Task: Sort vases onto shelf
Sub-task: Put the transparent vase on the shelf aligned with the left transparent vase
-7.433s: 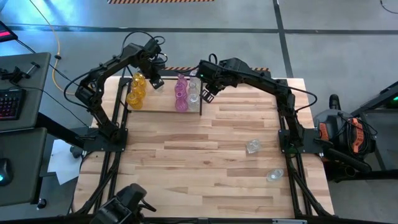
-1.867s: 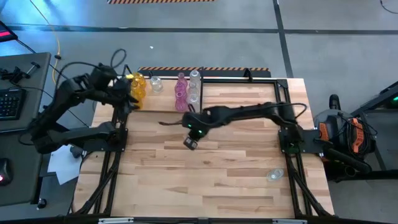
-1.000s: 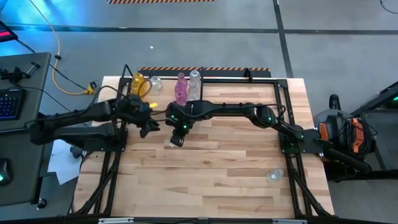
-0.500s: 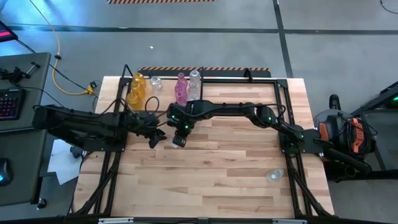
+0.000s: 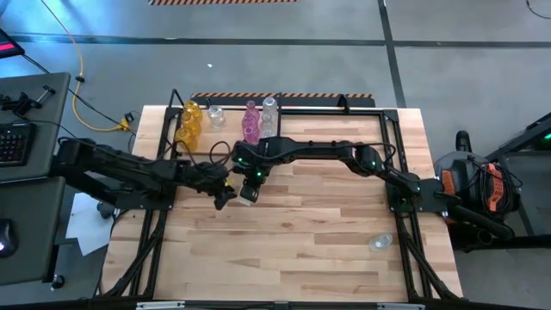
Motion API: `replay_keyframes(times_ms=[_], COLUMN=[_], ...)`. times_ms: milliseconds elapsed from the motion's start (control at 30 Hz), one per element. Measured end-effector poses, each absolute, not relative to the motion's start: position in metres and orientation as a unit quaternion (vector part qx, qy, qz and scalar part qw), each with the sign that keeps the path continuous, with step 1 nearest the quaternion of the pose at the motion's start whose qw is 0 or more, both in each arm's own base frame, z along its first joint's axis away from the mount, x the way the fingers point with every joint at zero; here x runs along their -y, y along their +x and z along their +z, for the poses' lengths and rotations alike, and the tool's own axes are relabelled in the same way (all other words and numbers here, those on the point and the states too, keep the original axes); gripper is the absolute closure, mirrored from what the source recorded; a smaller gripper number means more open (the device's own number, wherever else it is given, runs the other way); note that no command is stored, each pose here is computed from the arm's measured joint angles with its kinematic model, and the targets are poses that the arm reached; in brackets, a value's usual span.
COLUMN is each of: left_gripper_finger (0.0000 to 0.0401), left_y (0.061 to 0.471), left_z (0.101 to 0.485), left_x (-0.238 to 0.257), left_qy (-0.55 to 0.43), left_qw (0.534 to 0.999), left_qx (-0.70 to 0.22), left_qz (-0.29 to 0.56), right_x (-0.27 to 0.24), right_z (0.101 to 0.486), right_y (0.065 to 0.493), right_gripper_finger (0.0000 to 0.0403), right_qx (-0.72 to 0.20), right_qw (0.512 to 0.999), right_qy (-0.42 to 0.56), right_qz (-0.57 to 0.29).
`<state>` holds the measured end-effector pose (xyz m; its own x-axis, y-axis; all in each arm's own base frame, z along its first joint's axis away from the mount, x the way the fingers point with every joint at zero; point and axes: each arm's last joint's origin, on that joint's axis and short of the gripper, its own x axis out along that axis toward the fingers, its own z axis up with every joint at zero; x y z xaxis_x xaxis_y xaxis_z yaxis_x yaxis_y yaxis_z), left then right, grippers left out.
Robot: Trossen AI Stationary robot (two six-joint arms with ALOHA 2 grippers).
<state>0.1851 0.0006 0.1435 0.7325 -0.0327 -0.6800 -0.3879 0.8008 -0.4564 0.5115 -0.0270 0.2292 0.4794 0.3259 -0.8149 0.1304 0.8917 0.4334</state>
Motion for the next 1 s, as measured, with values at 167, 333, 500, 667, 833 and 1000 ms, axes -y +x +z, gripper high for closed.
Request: replay_keyframes(times_ms=[167,333,500,667,833,1000], left_gripper_finger=[0.0261,0.0261,0.0261,0.0261,0.0261,0.0261], left_y=[0.186,0.186,0.185,0.181,0.175,0.175], left_z=[0.14,0.14,0.144,0.15,0.156,0.171], left_x=[-0.001,0.0,0.0,-0.001,0.0,0.002], left_qy=[-0.299,-0.301,-0.304,-0.305,-0.29,-0.236], left_qw=[0.878,0.877,0.879,0.884,0.89,0.912], left_qx=[-0.36,-0.361,-0.355,-0.344,-0.344,-0.334], left_qz=[0.103,0.099,0.089,0.086,0.077,0.014], right_x=[0.026,0.025,0.026,0.027,0.029,0.037], right_z=[0.23,0.23,0.23,0.23,0.23,0.233], right_y=[0.512,0.512,0.512,0.512,0.512,0.512], right_gripper_finger=[0.0397,0.0383,0.0367,0.036,0.0359,0.0359], right_qx=[-0.503,-0.503,-0.503,-0.503,-0.502,-0.494], right_qw=[0.831,0.83,0.832,0.836,0.836,0.84], right_qy=[0.229,0.231,0.226,0.214,0.215,0.22], right_qz=[0.069,0.074,0.064,0.053,0.049,0.043])
